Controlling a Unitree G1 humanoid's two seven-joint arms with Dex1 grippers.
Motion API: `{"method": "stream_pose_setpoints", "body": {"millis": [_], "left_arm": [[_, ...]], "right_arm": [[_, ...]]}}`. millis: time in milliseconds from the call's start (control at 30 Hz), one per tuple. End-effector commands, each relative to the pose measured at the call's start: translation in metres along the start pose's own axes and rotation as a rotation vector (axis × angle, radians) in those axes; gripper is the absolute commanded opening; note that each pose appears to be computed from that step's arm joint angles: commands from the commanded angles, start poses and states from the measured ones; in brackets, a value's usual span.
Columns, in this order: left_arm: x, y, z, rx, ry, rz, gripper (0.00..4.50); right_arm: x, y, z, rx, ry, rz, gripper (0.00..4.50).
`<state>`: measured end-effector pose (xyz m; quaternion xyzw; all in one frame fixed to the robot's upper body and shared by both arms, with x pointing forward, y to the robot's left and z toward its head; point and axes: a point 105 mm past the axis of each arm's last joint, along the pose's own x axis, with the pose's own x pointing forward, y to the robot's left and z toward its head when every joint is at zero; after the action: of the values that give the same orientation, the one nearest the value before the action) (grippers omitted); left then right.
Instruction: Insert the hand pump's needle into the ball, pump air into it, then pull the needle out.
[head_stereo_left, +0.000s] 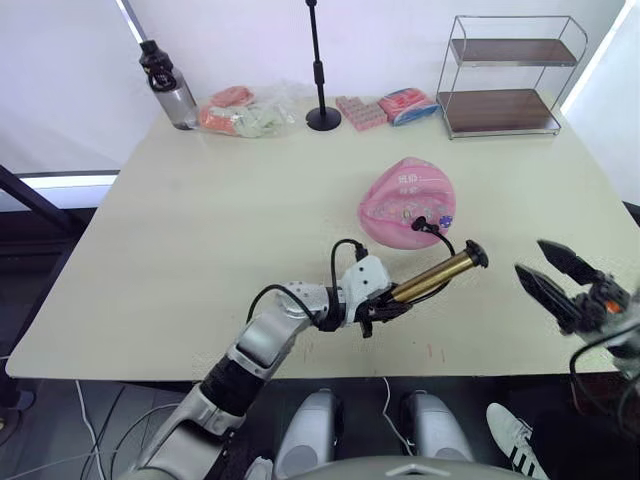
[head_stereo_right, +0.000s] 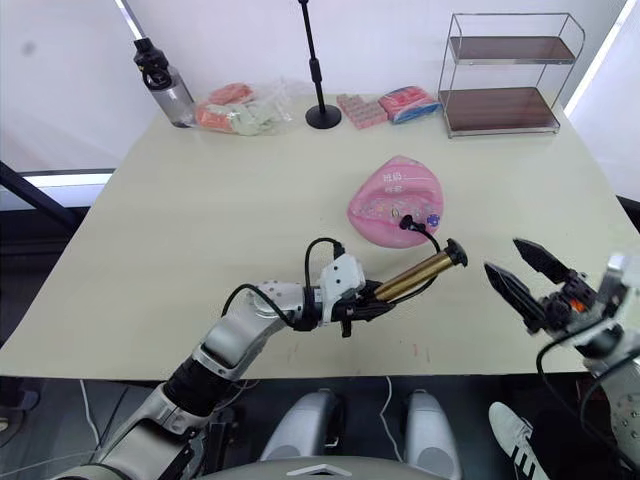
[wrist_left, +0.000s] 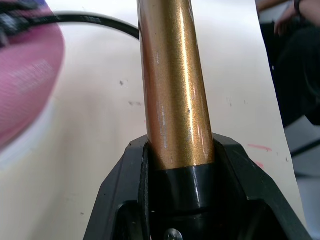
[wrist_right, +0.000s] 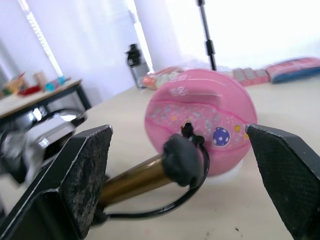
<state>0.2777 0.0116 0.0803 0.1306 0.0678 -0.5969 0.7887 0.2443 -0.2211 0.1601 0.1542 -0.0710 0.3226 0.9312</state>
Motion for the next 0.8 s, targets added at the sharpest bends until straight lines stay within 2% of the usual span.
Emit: {"method": "stream_pose_setpoints", "body": {"millis": [33,133,333,800], "left_arm": [[0.000,0.003,0.025,0.044,-0.152,0.019,1.17],[0.002,0.000,0.029,0.059,-0.193,0.013,1.17],[0.005,0.000,0.031,0.075,-0.208,0.021,1.17],[0.005,0.002,0.026,0.084,-0.194,0.045,1.17]], "right_arm": [[0.024,0.011,0.013,0.098,-0.068,-0.048,4.50],[0.039,0.019,0.016,0.212,-0.093,-0.054,4.50],[0.058,0.032,0.007,0.390,-0.033,-0.033,4.50],[0.063,0.033,0.007,0.457,-0.071,-0.039,4.50]]}}
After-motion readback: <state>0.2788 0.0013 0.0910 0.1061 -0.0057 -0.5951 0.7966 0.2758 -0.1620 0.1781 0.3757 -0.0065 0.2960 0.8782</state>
